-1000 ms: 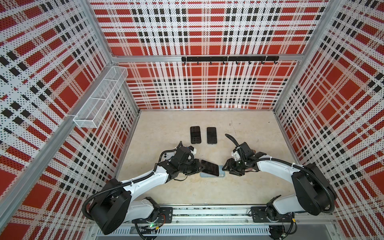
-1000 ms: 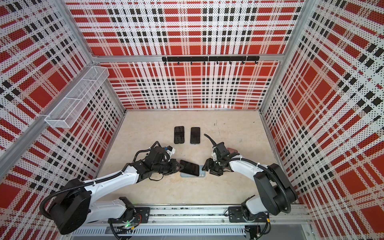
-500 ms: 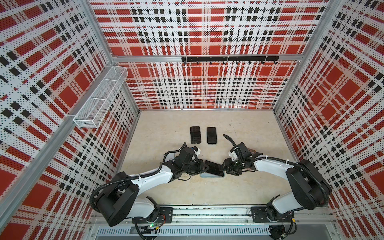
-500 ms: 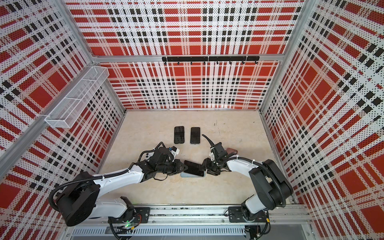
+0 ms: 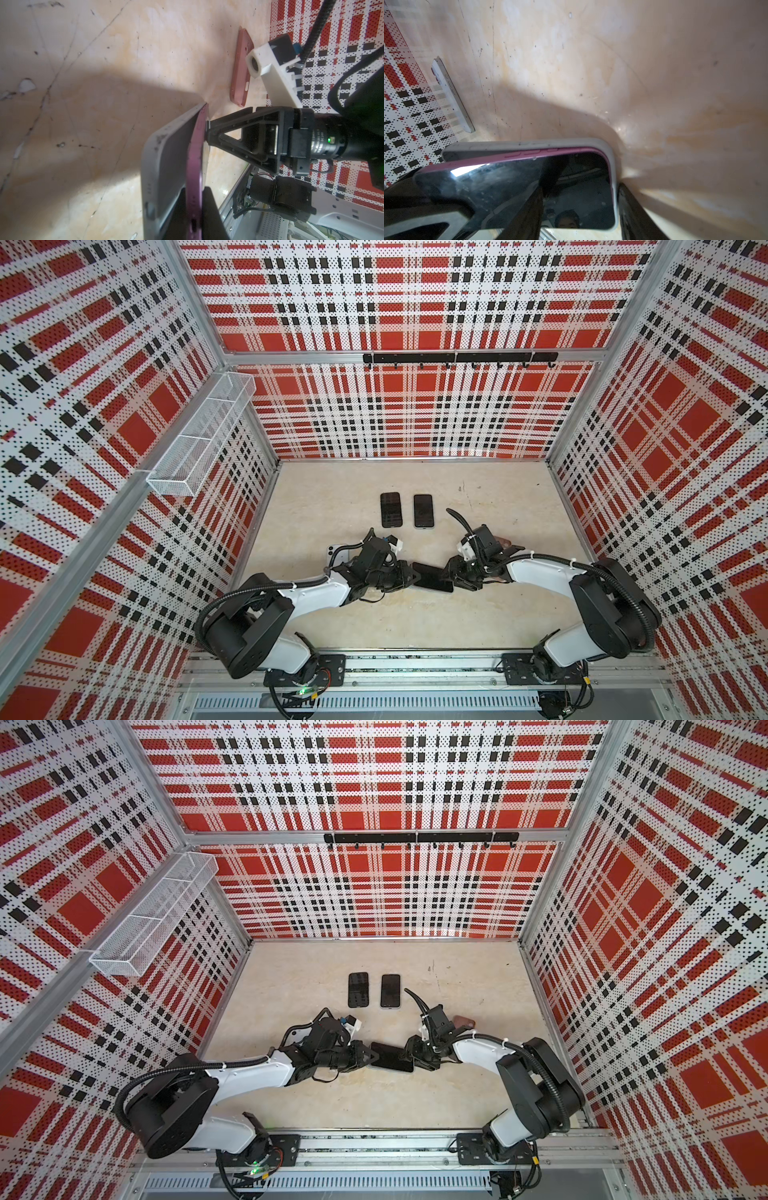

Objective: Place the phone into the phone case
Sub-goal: 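Press the phone into the case corner with left gripper while right steadies case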

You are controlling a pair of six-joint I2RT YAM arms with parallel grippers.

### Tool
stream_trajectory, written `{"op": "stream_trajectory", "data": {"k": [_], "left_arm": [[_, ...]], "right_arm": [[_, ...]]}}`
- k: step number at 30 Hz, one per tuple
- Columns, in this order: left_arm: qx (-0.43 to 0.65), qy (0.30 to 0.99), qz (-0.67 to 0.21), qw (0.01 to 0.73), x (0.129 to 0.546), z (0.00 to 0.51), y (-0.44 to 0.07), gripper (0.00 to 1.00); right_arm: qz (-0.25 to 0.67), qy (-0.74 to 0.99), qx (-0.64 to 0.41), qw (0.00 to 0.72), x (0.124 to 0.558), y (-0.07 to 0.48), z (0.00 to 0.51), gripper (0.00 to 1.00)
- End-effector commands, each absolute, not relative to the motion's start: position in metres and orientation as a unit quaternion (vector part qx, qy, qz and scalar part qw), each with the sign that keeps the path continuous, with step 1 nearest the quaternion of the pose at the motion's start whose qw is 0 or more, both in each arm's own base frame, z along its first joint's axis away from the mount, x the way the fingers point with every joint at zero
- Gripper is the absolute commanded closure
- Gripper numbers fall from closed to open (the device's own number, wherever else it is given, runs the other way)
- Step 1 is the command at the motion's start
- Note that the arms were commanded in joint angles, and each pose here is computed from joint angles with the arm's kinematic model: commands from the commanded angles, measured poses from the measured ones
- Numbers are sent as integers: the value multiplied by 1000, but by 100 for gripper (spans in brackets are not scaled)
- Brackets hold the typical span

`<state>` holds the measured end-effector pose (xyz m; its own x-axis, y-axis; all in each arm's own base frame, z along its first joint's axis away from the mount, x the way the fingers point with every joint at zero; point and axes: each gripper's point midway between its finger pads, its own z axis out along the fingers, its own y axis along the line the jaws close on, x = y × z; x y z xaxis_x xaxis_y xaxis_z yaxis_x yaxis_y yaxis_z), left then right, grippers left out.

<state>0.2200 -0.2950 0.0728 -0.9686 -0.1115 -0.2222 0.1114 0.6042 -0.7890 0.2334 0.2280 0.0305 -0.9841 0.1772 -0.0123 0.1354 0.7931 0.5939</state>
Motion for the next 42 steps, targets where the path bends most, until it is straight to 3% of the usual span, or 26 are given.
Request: {"op": "stream_trajectory", "data": {"k": [1,25,42], "left_arm": [[2,922,-381,68,191,20,-280,100],[11,943,-324,79,179,-6,-253,100],[27,949,-297,104,183,-1,-242,51]], "right_arm": [[333,940,66,35,233,242,32,44],[329,941,65,49,237,242,36,45],[327,941,63,53,239,243,40,45]]}}
